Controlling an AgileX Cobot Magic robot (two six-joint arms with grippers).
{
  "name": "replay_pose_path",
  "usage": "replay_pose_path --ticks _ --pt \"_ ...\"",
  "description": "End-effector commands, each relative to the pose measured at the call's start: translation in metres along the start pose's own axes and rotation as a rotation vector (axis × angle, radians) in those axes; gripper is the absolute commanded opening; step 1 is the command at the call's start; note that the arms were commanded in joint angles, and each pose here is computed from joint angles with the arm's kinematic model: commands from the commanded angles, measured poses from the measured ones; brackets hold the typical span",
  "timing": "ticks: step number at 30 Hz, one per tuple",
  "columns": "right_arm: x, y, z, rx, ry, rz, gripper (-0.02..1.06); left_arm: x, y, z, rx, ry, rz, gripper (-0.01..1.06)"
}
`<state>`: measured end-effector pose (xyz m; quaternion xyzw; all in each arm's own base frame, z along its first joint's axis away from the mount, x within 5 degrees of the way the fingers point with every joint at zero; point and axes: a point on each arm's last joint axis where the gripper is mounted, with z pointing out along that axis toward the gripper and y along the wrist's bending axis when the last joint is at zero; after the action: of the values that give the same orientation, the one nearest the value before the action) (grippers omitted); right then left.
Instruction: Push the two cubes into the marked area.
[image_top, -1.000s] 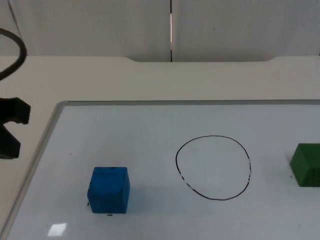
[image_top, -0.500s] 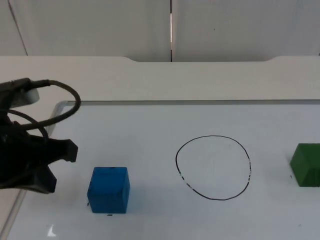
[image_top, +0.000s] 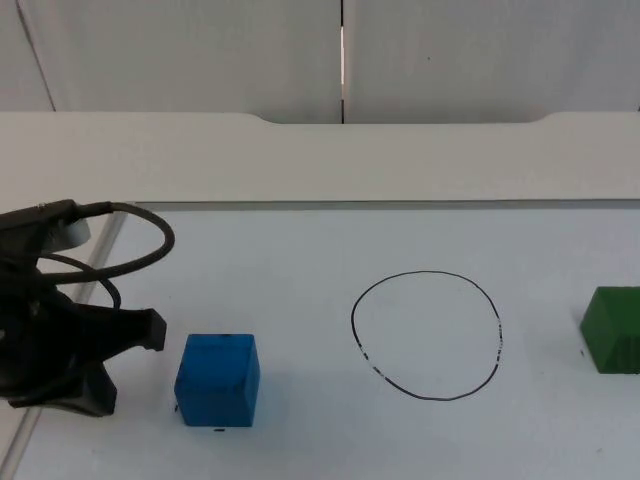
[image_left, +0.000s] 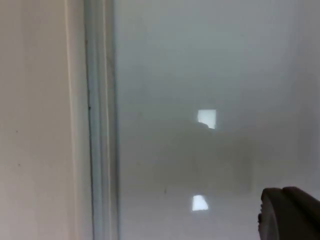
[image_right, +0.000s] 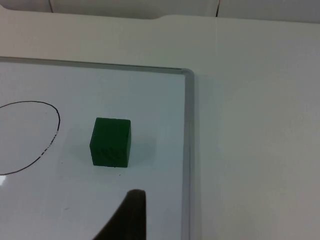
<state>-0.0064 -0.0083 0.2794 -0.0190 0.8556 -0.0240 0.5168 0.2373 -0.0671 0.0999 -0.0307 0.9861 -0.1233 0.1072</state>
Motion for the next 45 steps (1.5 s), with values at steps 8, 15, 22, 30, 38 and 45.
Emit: replay_pose_path --ticks 8,15,22,30,38,45 --pt "0.000 0.000 -0.001 0.010 -0.011 -0.002 1.05 0.000 0.000 0.008 -0.004 0.006 -0.023 0.00" --pt "0.000 0.000 -0.001 0.010 -0.011 -0.002 1.05 0.002 -0.015 0.010 0.022 -0.012 0.011 0.00" --pt "0.000 0.000 -0.001 0.010 -0.011 -0.002 1.05 0.005 -0.021 0.019 0.018 0.014 0.032 0.00" --pt "0.000 0.000 -0.001 0.010 -0.011 -0.002 1.05 -0.001 -0.028 0.025 0.029 0.018 0.029 0.00" --pt "0.000 0.000 -0.001 0.010 -0.011 -0.002 1.05 0.005 -0.048 0.027 0.058 0.027 0.069 0.00" --pt "0.000 0.000 -0.001 0.010 -0.011 -0.002 1.05 0.010 -0.052 0.027 0.082 0.069 0.064 0.00"
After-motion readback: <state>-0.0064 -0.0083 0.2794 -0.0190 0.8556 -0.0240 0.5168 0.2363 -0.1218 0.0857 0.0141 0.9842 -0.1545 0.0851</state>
